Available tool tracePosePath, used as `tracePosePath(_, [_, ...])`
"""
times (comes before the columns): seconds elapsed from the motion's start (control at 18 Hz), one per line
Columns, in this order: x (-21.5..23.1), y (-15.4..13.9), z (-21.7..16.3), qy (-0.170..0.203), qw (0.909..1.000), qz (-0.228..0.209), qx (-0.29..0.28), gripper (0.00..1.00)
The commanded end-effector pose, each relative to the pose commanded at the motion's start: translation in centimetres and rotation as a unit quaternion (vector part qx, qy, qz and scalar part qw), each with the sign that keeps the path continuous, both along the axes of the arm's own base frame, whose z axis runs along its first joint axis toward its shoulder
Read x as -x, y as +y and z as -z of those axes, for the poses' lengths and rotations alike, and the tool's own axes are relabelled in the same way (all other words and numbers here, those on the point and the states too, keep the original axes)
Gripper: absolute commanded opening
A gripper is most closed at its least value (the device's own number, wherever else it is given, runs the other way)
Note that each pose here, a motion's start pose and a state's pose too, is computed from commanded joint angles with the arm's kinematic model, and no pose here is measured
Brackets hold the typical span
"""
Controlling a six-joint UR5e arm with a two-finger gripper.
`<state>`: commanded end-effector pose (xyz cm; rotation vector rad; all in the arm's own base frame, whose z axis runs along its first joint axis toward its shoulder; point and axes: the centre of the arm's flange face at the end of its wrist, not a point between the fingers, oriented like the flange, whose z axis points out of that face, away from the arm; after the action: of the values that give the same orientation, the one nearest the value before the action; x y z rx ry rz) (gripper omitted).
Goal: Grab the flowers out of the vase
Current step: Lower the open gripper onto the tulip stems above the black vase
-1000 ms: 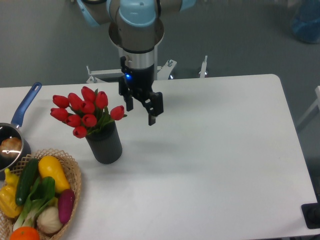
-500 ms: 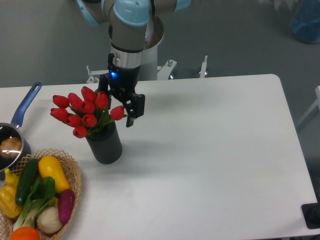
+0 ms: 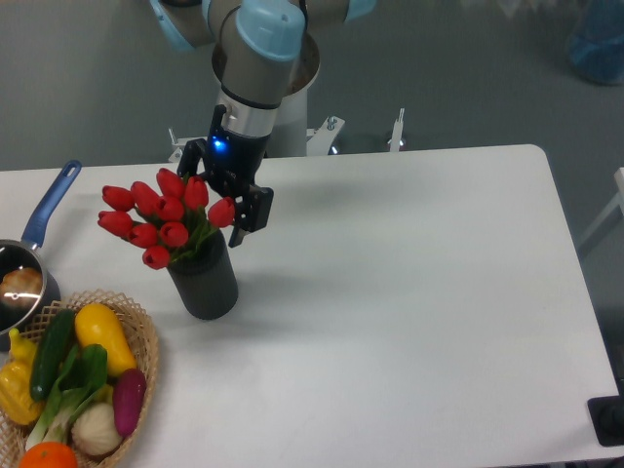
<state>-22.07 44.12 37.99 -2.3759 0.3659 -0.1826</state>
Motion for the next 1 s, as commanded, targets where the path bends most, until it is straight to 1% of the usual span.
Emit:
tracePosePath(0.11, [0.5, 0.0, -0.1, -0.020, 0.9996, 0.001, -0.020, 1.00])
tracePosePath(0.22, [0.8, 0.3, 0.7, -0.033, 0.9992, 0.006, -0.024, 1.00])
tracePosePath(0.39, [0.6, 0.3, 2.5, -0.023, 0.9988, 0.035, -0.025, 1.00])
tracePosePath(0.44, [0.5, 0.2, 2.9, -0.022, 0.9985, 0.043, -0.027, 0.94])
tracePosePath(0.5, [0.5, 0.1, 3.2, -0.022, 0.9985, 0.044, -0.025, 0.82])
tracePosePath(0.56, [0.4, 0.0, 3.6, -0.024, 0.9985, 0.045, -0.022, 0.68])
tracePosePath(0.72, [0.3, -0.4, 4.1, -0.025, 0.9980, 0.051, -0.027, 0.36])
tracePosePath(0.78, [0.3, -0.3, 3.9, -0.027, 0.9978, 0.052, -0.032, 0.29])
tracePosePath(0.83, [0.2, -0.4, 3.8, -0.026, 0.9977, 0.052, -0.033, 0.17])
tracePosePath(0.89, [0.2, -0.4, 3.7, -0.026, 0.9977, 0.052, -0.034, 0.09])
tracePosePath(0.94, [0.2, -0.4, 3.6, -0.025, 0.9978, 0.051, -0.035, 0.03])
tracePosePath(1.0, [0.2, -0.4, 3.5, -0.023, 0.9978, 0.051, -0.036, 0.00])
